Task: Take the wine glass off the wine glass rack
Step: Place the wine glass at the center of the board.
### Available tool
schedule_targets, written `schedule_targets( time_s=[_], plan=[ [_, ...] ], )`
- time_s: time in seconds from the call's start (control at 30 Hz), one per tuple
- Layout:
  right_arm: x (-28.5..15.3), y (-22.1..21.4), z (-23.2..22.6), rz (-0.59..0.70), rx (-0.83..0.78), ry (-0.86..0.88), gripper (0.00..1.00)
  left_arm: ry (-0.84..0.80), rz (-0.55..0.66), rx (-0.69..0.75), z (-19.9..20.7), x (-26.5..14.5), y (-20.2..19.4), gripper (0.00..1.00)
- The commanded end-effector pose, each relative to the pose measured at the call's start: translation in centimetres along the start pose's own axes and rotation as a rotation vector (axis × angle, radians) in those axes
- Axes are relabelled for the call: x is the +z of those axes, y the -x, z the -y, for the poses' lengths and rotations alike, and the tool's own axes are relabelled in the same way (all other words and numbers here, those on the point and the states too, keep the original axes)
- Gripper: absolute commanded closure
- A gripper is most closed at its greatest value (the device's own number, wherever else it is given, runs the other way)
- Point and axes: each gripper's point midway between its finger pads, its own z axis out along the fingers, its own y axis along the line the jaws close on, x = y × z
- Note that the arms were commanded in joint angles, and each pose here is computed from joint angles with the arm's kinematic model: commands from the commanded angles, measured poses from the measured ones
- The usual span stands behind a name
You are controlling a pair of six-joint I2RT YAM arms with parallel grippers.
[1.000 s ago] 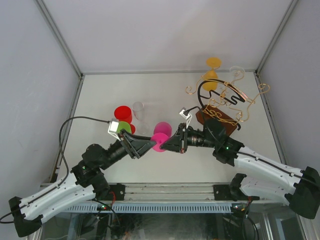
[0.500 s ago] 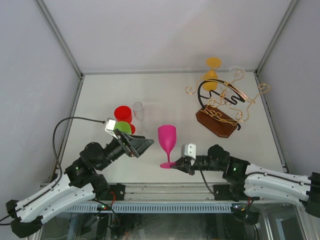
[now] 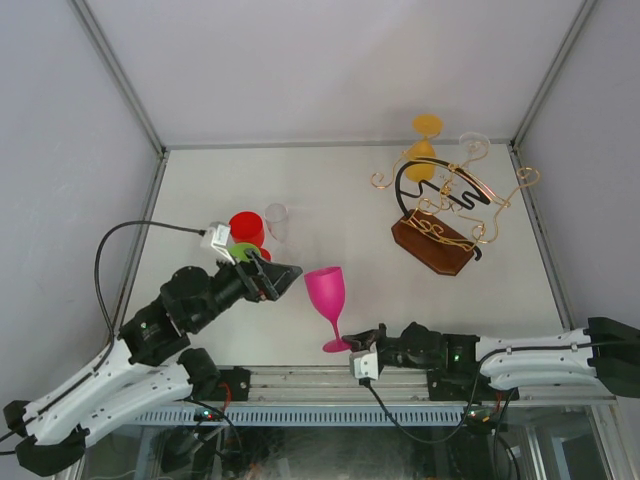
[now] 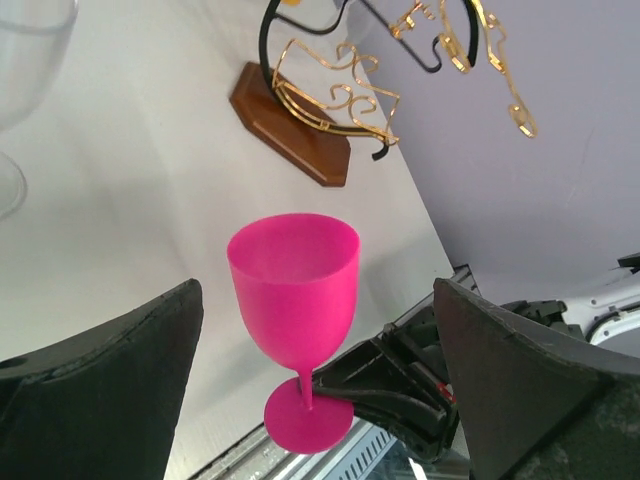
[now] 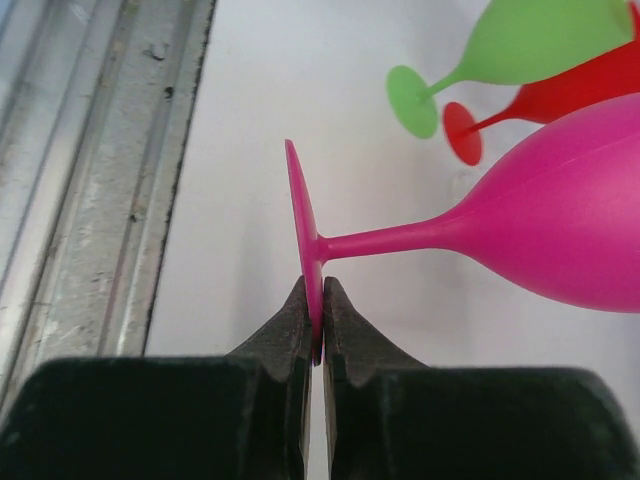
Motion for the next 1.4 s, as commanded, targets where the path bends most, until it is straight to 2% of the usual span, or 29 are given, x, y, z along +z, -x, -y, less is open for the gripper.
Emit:
schedule_targets(
  time_s=[0.0,0.1,0.2,0.4,0.5,0.63,0.77,0.97,1.2,1.37],
  plan=[
    [-0.3,2.9,4.4,0.059,-0.141,-0.228,1.00,-0.145,-0.001,0.049,4.0,-0.3,3.1,0.00],
    [-1.2,4.2,5.5,0.107,-0.195,-0.322,1.00,-0.241,-0.063,0.001,5.5,0.2,3.3,0.00],
    [-1.5,5.0,5.6,0.115,-0.222,-0.328,1.00,-0.342,-0.048,-0.026,7.6,0.1,4.8,0.00],
    [-1.5,4.1,4.6,0.109,-0.192,-0.262,1.00,-0.459,-0.141,0.111,10.9,-0.6,5.3,0.00],
    [-1.5,4.1,4.2,0.121,-0.168,-0.223,1.00,-0.373,-0.179,0.181,9.9,0.0,5.5,0.00],
    [-1.4,5.1,2.8,0.173,-0.092,-0.088,1.00,-0.389,-0.301,0.297,9.8,0.9,3.3,0.00],
    [-1.7,5.5,3.2,0.190,-0.103,-0.116,1.00,-0.364,-0.458,0.307,9.0,1.9,0.5,0.04],
    [-1.0,3.6,2.1,0.105,-0.084,-0.056,1.00,-0.464,-0.531,0.333,10.8,1.6,-1.4,0.07],
    [-0.6,4.2,1.9,0.136,-0.088,-0.037,1.00,-0.408,-0.639,0.387,8.8,1.0,-3.9,0.14],
    [-0.4,4.2,1.5,0.137,-0.095,-0.018,1.00,-0.321,-0.669,0.430,6.8,1.5,-4.4,0.13]
  ],
)
